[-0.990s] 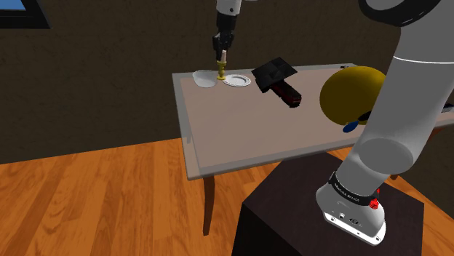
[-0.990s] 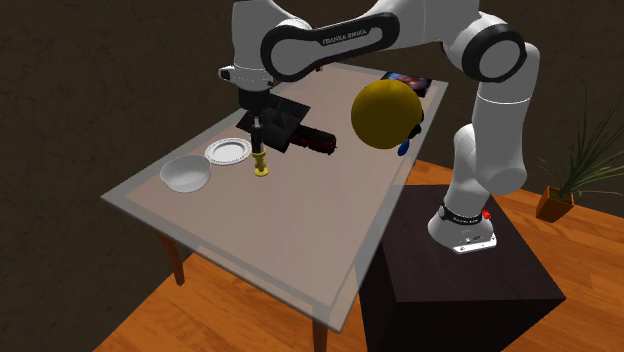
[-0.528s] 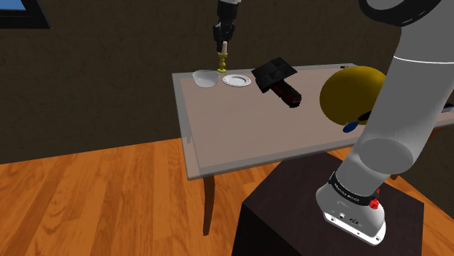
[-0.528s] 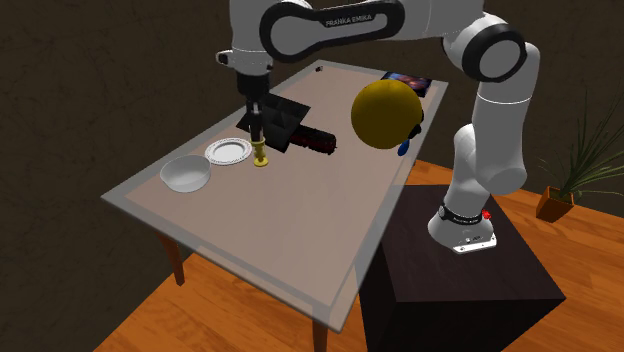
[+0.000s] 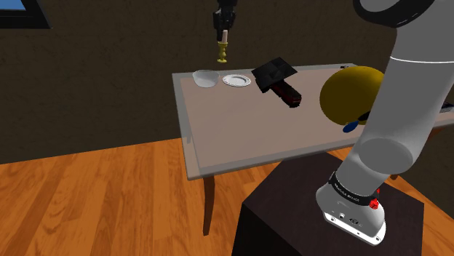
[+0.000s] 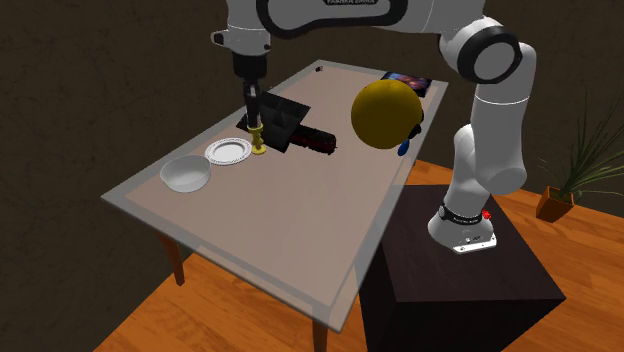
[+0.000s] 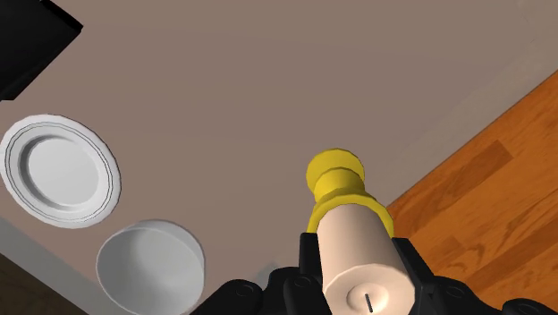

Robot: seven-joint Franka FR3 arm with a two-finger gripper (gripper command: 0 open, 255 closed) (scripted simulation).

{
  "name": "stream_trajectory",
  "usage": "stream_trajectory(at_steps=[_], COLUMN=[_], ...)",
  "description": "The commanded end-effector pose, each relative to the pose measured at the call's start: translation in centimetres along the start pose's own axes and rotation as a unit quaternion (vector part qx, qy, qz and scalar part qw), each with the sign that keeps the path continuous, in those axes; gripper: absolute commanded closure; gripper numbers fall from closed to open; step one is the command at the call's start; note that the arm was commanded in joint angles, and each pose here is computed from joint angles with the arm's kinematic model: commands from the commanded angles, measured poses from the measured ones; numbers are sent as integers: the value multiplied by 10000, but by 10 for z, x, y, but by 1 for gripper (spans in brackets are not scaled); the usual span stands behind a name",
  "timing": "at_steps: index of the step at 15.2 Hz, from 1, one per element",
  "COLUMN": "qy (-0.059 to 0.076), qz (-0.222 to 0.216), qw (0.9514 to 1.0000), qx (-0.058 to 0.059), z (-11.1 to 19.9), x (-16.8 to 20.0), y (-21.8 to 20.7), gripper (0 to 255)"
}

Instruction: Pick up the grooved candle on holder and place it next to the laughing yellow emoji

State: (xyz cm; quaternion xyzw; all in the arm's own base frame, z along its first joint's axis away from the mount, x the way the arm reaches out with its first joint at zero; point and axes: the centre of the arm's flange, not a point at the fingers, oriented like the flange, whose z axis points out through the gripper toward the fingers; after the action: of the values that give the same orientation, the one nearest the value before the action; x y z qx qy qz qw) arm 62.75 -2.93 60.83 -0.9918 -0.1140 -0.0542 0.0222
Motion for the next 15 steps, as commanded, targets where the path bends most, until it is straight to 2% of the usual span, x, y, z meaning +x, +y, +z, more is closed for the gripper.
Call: stream_trajectory(at_steps=[1, 14, 15], qy=[-3, -3, -3], qz=[0, 0, 0], qw=[10000, 10000, 10000], qx=[0, 0, 0], z=[-11, -75, -77], x=[2, 9, -4], y=[-1, -3, 0], gripper=[255, 255, 255])
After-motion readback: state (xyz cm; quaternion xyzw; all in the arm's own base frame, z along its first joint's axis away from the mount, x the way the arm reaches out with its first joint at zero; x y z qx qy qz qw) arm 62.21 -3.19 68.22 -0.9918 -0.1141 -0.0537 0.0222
